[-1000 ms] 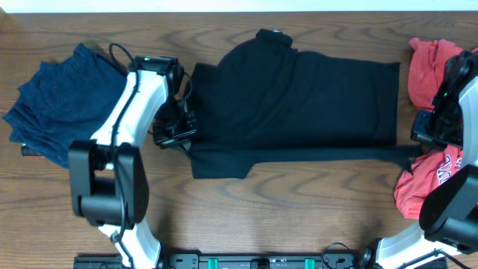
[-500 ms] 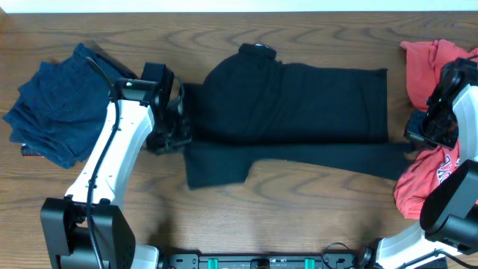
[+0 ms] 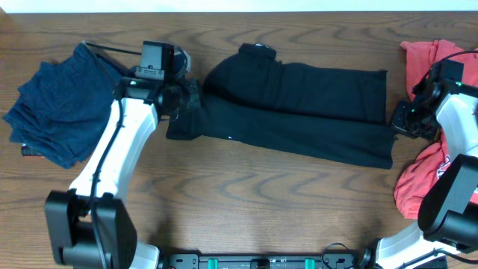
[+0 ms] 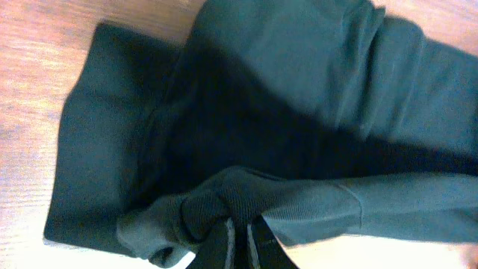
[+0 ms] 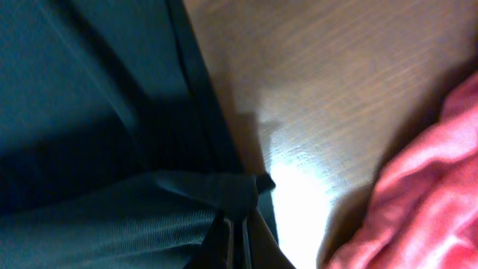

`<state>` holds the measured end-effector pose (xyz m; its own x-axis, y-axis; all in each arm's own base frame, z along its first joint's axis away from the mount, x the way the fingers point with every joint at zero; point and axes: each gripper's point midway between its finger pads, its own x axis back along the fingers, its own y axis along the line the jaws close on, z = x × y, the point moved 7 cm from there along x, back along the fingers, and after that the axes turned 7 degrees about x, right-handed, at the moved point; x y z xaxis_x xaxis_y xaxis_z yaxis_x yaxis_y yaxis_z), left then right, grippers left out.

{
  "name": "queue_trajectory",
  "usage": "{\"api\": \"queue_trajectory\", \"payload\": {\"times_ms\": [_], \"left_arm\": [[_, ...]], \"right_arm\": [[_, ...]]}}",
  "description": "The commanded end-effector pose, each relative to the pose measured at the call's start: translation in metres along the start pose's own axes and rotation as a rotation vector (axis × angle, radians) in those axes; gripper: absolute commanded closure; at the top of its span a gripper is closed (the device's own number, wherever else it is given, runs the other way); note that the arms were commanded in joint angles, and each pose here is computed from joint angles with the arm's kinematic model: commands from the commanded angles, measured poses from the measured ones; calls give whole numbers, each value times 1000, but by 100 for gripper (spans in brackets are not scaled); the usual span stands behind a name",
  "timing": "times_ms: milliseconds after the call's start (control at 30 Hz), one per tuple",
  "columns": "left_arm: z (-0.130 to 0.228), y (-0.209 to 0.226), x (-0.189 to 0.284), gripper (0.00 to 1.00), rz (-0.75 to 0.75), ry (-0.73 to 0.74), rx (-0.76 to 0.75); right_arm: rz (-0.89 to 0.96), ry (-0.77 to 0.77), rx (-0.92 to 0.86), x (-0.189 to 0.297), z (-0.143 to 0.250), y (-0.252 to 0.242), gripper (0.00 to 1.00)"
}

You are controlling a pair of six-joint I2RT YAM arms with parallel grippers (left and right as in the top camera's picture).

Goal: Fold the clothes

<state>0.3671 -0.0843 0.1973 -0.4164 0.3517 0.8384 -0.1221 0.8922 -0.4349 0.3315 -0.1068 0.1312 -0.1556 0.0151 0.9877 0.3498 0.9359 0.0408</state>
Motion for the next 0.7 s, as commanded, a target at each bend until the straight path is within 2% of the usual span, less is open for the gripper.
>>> {"api": "queue_trajectory", "payload": {"times_ms": [0,133,200,333,467,500,600,667], "left_arm": [[-4,4,-25,94,-5,19,-8],[-5,12,-49,94,-18,44,1],[-2,18,-58,94,-43,64,9],[1,32,-69,88,-136,78,19],[4,48,-68,87,-278,74,21],[6,50,-67,83,-293,82,22],[12,52,-66,59,-308,116,28],[17,54,-64,51,-321,145,34]], "right_arm": [[-9,-20,12,-1,1,4,99],[-11,-47,14,-5,-2,4,96],[-13,-74,15,-5,-7,4,88],[-65,-152,23,-3,-20,10,63],[-86,-176,33,-2,-24,12,60],[-85,-165,30,-2,-23,11,58],[-81,-86,22,-4,-9,10,58],[-56,11,14,-6,8,7,62]]}}
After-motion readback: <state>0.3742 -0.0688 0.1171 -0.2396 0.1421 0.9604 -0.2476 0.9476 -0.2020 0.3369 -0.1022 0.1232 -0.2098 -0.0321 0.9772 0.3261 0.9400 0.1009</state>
